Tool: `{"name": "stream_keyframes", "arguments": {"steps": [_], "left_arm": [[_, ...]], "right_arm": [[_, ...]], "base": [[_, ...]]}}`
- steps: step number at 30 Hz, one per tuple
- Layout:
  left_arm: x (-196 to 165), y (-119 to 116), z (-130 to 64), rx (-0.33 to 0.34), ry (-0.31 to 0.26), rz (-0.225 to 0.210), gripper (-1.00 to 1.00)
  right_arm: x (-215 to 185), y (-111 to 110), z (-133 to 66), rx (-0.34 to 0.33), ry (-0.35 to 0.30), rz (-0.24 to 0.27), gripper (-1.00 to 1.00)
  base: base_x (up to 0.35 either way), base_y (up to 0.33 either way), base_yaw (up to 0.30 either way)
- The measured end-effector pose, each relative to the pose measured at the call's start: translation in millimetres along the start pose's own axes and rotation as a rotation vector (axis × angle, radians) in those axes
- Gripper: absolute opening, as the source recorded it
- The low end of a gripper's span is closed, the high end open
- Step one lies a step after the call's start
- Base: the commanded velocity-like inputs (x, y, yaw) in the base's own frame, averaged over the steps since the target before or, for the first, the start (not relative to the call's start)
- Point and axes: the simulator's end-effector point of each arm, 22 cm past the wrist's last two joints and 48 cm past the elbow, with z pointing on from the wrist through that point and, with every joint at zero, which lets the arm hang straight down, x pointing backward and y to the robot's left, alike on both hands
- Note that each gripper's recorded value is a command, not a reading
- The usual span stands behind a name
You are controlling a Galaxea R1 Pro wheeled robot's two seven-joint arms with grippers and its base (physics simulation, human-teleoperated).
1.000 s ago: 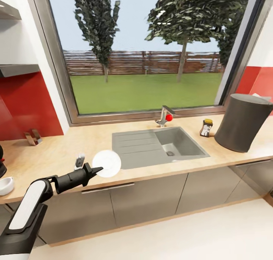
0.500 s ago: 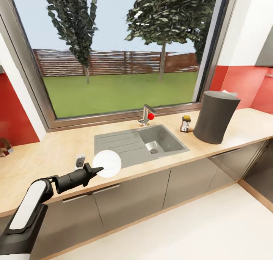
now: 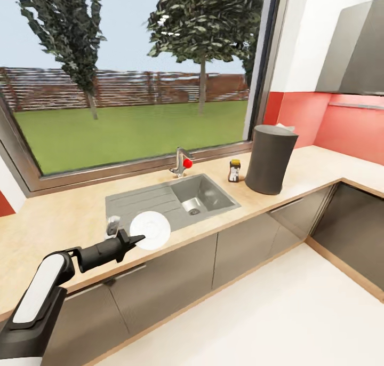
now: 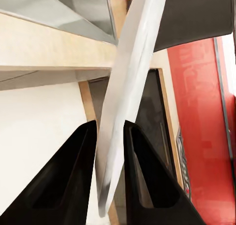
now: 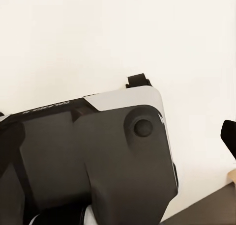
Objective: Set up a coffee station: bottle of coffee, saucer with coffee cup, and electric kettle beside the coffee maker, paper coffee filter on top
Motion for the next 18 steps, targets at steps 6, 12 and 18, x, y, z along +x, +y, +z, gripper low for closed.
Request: {"name": "stream_keyframes", "arguments": {"steps": [6, 12, 18], "left_arm": [[-9, -3, -1.4, 0.000, -0.018, 0.006, -1.00], [-13, 2, 1.4, -0.043, -0.029, 0.007, -1.00], [-28, -5, 12.5, -0.072, -0.049, 0.000, -1.00]], "right_arm": [[0, 3, -0.1, -0.004, 0.000, -0.002, 1.00], [1, 6, -0.2, -0.007, 0.001, -0.004, 1.00], [0, 4, -0.1, -0.004, 0.000, -0.005, 1.00]], "base": [[0.000, 0.000, -0.300], [0.000, 0.000, -0.176], [0.000, 0.000, -0.015]]}}
